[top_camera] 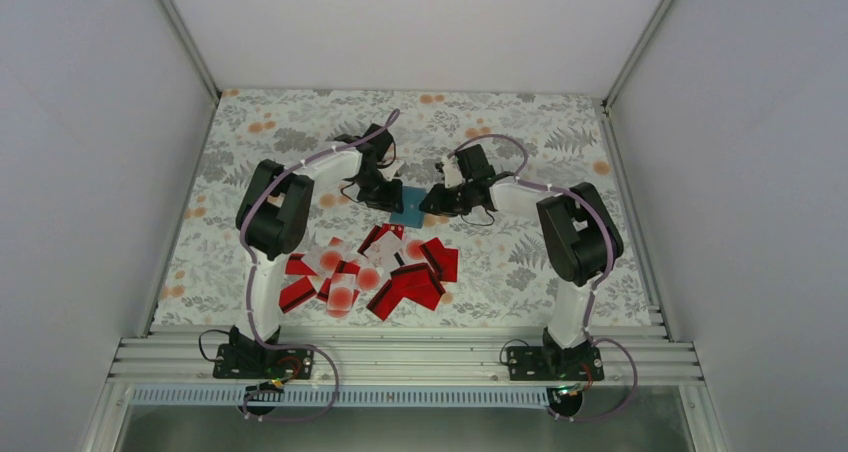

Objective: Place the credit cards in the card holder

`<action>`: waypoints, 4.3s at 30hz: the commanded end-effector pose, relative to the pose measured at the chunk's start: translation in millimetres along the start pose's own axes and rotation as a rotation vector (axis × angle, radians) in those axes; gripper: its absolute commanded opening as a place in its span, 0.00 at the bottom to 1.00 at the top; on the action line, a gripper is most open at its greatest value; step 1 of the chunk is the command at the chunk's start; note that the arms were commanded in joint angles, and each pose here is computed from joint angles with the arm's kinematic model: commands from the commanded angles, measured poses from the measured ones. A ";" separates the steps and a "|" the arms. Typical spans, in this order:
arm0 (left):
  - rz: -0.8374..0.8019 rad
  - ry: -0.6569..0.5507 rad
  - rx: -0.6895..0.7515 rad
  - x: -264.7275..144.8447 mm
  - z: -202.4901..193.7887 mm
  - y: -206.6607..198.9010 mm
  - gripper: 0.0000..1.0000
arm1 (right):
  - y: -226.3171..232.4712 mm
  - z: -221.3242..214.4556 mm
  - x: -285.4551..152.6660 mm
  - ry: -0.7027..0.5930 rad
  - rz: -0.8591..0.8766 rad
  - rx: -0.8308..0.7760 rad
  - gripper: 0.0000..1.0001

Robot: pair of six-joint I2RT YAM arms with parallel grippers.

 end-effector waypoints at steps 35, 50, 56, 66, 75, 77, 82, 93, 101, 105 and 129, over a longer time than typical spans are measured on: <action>0.124 0.141 0.033 29.3 -11.6 4.9 0.31 | -4.6 21.6 13.3 -0.006 0.099 0.025 0.18; 0.103 0.150 0.024 33.9 -10.3 1.8 0.31 | -1.7 15.3 12.7 -0.009 0.145 0.068 0.17; 0.093 0.149 0.017 35.3 -9.5 0.8 0.31 | -8.3 4.8 16.8 0.014 0.145 0.087 0.17; 0.095 0.149 0.015 35.7 -6.3 0.1 0.31 | -5.3 4.7 15.2 0.016 0.160 0.110 0.16; 0.098 0.153 0.014 37.1 -6.4 1.2 0.31 | -0.9 -2.3 0.7 0.020 0.126 0.108 0.16; 0.097 0.153 0.012 37.4 -6.5 1.1 0.31 | 0.9 -4.5 0.8 0.023 0.134 0.107 0.17; 0.096 0.151 0.013 37.8 -6.0 1.0 0.31 | 1.3 -4.9 5.4 0.033 0.142 0.110 0.17; 0.094 0.150 0.013 37.1 -4.8 -1.0 0.31 | -0.9 8.8 18.4 0.033 0.139 0.115 0.16; 0.090 0.151 0.017 37.9 -2.2 -3.0 0.31 | -2.4 3.9 23.5 0.051 0.144 0.123 0.16; 0.089 0.152 0.023 38.0 -0.8 -5.3 0.31 | -2.8 4.3 26.1 0.051 0.147 0.126 0.16; 0.021 0.137 0.035 32.3 0.1 -19.8 0.31 | -14.2 11.1 39.2 0.018 0.116 0.137 0.13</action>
Point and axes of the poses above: each gripper's point midway between its finger pads, its own x axis out along the fingers, its own y axis along the line the jaws close on, z = x × y, the point moved 3 cm from there along -x, back along the fingers, and after that the axes turned 7 degrees about x, right-handed, at the moved point
